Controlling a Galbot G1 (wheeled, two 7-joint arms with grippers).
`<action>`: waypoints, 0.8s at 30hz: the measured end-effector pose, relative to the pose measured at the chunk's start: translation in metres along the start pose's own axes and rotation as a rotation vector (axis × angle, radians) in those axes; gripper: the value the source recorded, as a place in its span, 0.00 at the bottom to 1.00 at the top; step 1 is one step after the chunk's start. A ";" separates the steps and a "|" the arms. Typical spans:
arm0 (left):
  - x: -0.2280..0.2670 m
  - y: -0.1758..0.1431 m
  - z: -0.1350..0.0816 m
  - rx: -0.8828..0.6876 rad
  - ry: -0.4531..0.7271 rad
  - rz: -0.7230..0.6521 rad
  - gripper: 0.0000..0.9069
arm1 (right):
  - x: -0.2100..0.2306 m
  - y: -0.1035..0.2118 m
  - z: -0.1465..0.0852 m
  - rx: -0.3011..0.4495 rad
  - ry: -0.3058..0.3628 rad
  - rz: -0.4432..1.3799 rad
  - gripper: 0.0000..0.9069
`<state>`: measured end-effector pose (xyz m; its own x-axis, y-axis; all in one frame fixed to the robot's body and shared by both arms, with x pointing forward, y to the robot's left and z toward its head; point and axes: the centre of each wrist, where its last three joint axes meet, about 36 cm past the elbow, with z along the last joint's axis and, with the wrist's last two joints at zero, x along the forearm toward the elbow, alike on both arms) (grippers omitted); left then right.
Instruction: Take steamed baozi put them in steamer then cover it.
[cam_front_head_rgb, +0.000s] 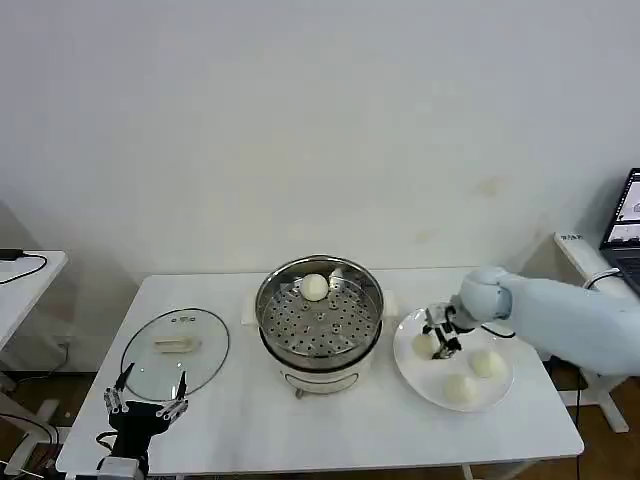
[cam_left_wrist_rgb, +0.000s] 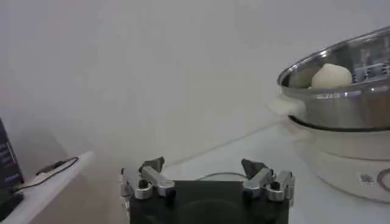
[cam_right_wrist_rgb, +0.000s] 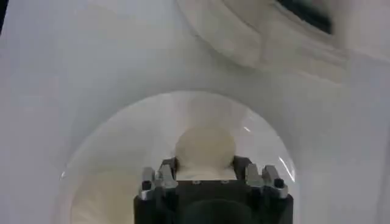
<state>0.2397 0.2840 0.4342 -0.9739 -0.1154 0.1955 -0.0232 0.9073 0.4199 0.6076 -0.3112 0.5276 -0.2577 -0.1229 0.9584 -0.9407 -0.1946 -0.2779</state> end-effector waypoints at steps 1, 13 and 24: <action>0.000 0.000 0.000 -0.001 -0.002 0.001 1.00 | 0.008 -0.003 0.002 -0.003 0.002 0.010 0.68; -0.009 -0.002 -0.003 -0.002 -0.018 0.018 1.00 | 0.101 -0.045 -0.016 0.017 -0.009 0.152 0.69; -0.015 0.005 -0.003 -0.015 -0.024 0.007 1.00 | 0.125 -0.070 -0.094 0.077 -0.109 0.173 0.70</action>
<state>0.2547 0.2888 0.4361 -0.9791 -0.0992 0.1773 -0.0131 0.9018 0.4320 0.6202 -0.2214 0.6732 -0.3840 -0.2650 0.8845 -0.8639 -0.2350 -0.4455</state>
